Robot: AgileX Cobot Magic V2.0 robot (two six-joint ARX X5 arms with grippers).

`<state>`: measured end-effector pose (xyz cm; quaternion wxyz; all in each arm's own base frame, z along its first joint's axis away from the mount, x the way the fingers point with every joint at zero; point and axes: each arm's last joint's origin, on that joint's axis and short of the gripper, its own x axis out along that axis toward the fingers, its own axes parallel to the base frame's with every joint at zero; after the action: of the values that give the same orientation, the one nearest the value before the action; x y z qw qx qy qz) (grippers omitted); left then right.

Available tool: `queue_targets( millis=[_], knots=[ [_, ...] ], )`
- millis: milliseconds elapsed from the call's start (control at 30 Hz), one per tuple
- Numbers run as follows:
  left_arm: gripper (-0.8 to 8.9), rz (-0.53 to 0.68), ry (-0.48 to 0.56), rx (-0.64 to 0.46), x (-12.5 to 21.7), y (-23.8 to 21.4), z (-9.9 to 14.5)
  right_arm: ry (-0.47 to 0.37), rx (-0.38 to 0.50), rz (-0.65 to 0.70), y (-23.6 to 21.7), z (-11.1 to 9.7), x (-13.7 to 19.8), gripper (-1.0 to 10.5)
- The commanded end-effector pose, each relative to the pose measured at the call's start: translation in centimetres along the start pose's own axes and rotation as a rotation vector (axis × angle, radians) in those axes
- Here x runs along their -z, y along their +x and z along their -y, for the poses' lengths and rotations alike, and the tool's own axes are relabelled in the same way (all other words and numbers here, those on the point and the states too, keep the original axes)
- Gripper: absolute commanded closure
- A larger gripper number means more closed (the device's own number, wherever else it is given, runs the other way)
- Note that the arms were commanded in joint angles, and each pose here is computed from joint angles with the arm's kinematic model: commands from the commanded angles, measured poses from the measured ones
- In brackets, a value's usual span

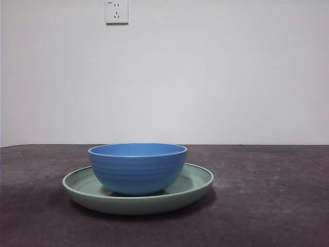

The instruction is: Pick up the blue bowl, put it on the green plate, put it on desk

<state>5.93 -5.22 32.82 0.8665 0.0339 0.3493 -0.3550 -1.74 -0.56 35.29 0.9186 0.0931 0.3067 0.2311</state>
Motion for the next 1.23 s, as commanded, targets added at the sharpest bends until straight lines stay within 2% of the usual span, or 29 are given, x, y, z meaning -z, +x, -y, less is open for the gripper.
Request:
queue_targets(
  millis=[33,467,700,833,1000,1233],
  knots=[
    [7.98,0.017,0.007,0.004,-0.3,-0.2,0.1,0.003,0.007,-0.031,-0.3,0.1,0.3,9.3],
    [7.98,0.018,0.005,0.001,-0.3,-0.2,0.1,0.003,0.007,-0.032,-0.3,0.1,0.3,9.3],
    [7.98,0.046,-0.087,-0.126,-0.3,-0.1,-1.3,0.003,0.007,-0.032,-0.3,0.1,0.3,9.3],
    [7.98,0.180,-0.066,-0.274,0.4,0.7,-2.9,0.003,0.007,-0.032,-0.3,0.1,0.3,9.3],
    [7.98,0.404,-0.016,-0.430,3.5,3.8,-5.6,0.003,0.007,-0.031,-0.3,0.1,0.3,9.3],
    [7.98,0.622,-0.050,-0.525,9.4,8.5,-8.1,0.003,0.007,-0.032,-0.3,0.1,0.3,9.3]
  ],
)
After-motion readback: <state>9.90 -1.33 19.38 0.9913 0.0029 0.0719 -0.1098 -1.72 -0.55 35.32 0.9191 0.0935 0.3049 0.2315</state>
